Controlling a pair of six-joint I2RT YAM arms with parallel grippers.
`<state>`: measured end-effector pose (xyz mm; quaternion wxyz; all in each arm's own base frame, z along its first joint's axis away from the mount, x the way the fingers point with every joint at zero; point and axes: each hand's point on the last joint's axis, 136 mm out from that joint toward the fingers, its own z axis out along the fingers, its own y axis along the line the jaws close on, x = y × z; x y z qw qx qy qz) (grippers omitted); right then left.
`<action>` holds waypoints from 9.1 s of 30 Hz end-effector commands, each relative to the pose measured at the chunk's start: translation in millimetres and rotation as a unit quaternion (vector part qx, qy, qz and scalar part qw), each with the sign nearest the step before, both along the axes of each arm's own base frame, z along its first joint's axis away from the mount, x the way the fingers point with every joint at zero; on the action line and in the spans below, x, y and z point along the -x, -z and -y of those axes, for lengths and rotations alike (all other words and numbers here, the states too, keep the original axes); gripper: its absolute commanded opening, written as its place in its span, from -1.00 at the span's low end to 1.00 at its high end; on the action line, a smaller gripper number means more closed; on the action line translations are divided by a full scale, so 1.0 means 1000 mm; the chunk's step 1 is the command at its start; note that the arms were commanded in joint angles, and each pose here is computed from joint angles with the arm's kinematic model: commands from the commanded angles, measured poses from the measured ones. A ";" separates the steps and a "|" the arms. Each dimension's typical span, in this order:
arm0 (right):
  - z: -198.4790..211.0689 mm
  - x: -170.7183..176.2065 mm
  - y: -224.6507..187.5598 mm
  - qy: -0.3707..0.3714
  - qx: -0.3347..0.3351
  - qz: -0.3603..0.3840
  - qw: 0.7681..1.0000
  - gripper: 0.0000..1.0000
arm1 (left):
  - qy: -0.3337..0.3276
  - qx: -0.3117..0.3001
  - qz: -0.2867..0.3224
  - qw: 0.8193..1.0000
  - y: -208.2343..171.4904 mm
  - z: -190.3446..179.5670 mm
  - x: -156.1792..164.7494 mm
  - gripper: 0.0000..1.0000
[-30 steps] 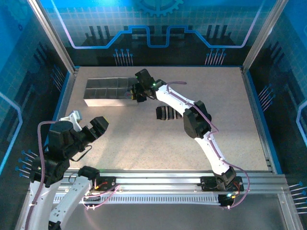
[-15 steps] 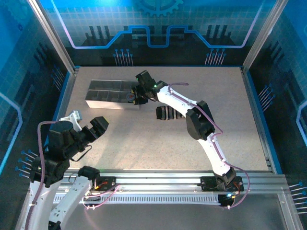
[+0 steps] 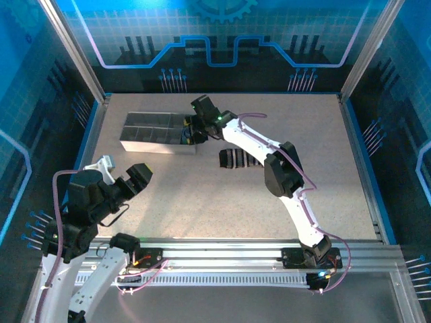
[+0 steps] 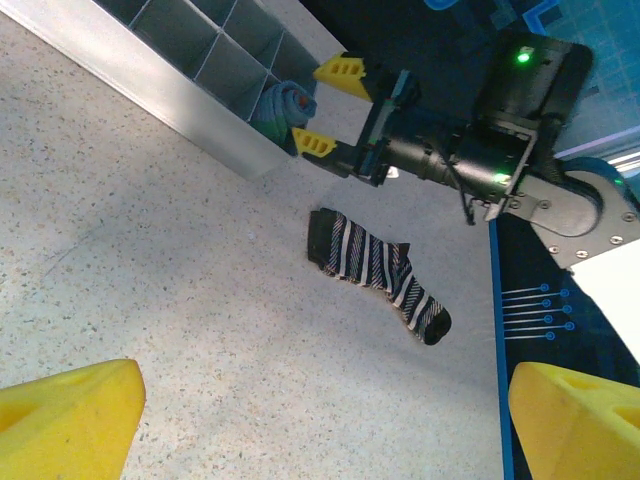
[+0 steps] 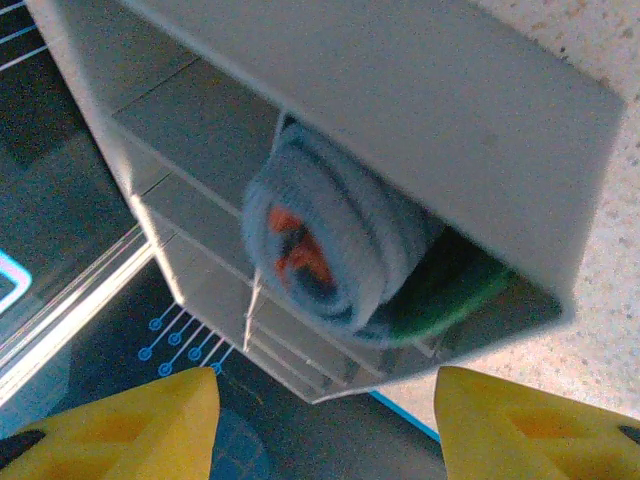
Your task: Roll the socks
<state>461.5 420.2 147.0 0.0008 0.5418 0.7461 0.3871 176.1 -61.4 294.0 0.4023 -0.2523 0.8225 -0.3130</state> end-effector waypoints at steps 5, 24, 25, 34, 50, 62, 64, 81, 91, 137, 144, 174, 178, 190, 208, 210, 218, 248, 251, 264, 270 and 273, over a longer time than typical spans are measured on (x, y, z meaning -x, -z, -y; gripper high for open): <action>0.065 0.021 -0.102 -0.012 0.100 0.107 0.989 0.07 | 0.000 0.007 -0.017 1.000 0.002 0.002 -0.003 0.88; 0.192 0.080 0.045 -0.461 0.364 0.154 0.794 -0.07 | 0.069 0.056 -0.181 0.980 0.094 0.071 -0.067 0.52; 0.187 0.073 0.054 -0.465 0.361 0.152 0.794 -0.10 | 0.063 0.058 -0.187 0.979 0.099 0.072 -0.069 0.52; 0.130 0.082 0.122 -0.547 0.293 0.112 0.776 -0.23 | 0.033 0.061 -0.194 0.979 0.114 0.068 -0.072 0.54; 0.118 0.218 0.094 -0.680 0.293 0.204 0.641 0.20 | 0.078 0.068 -0.236 0.966 0.142 0.089 -0.078 0.53; 0.194 0.133 0.106 -0.497 0.275 0.139 0.811 0.18 | 0.234 0.036 -0.151 0.960 0.114 0.159 -0.082 0.48; 0.193 0.121 0.114 -0.496 0.270 0.133 0.814 0.16 | 0.235 0.031 -0.151 0.960 0.115 0.158 -0.078 0.49; 0.122 0.066 0.030 -0.511 0.342 0.301 0.729 0.31 | 0.141 0.047 -0.196 0.969 0.139 0.113 -0.060 0.53; 0.130 0.209 0.027 -0.702 0.417 0.549 0.179 0.65 | 0.121 0.076 -0.205 0.968 0.149 0.103 -0.045 0.50; 0.063 0.286 0.089 -0.811 0.264 0.475 0.215 -1.00 | 0.041 0.135 -0.233 0.962 0.159 0.070 -0.030 0.41; 0.060 0.285 0.091 -0.810 0.218 0.458 0.294 -1.00 | 0.054 0.141 -0.248 0.957 0.165 0.077 -0.034 0.40; 0.071 0.235 0.121 -0.781 0.114 0.353 0.502 -1.00 | 0.109 0.157 -0.329 0.925 0.242 0.151 -0.062 -0.56; 0.073 0.236 0.121 -0.781 0.117 0.356 0.500 -1.00 | 0.095 0.152 -0.338 0.924 0.257 0.150 -0.066 -0.59; 0.085 0.246 0.079 -0.734 0.325 0.524 0.285 0.09 | 0.049 0.098 -0.405 0.908 0.291 0.129 -0.048 -0.63; 0.062 0.235 0.121 -0.741 0.483 0.465 0.042 -0.15 | 0.051 0.092 -0.425 0.899 0.285 0.128 -0.054 -0.64; 0.063 0.236 0.126 -0.748 0.474 0.461 0.055 -0.47 | 0.049 0.098 -0.420 0.901 0.280 0.127 -0.058 -0.61; 0.071 0.261 0.144 -0.800 0.381 0.442 0.139 -1.00 | -0.012 0.119 -0.397 0.910 0.240 0.088 -0.066 0.39; 0.061 0.255 0.137 -0.766 0.001 0.344 0.543 -1.00 | -0.066 0.202 -0.451 0.867 0.251 0.116 -0.052 0.31; 0.064 0.252 0.138 -0.755 -0.008 0.339 0.562 -1.00 | -0.070 0.197 -0.468 0.859 0.258 0.123 -0.052 0.24; 0.073 0.254 0.142 -0.755 -0.012 0.329 0.567 -1.00 | -0.102 0.152 -0.522 0.833 0.278 0.125 -0.044 -0.66; 0.075 0.251 0.126 -0.761 0.039 0.385 0.521 -0.69 | -0.142 0.122 -0.579 0.794 0.282 0.113 -0.015 -1.00; 0.079 0.245 0.108 -0.748 0.125 0.454 0.469 -0.27 | -0.160 0.114 -0.596 0.779 0.280 0.111 -0.010 -1.00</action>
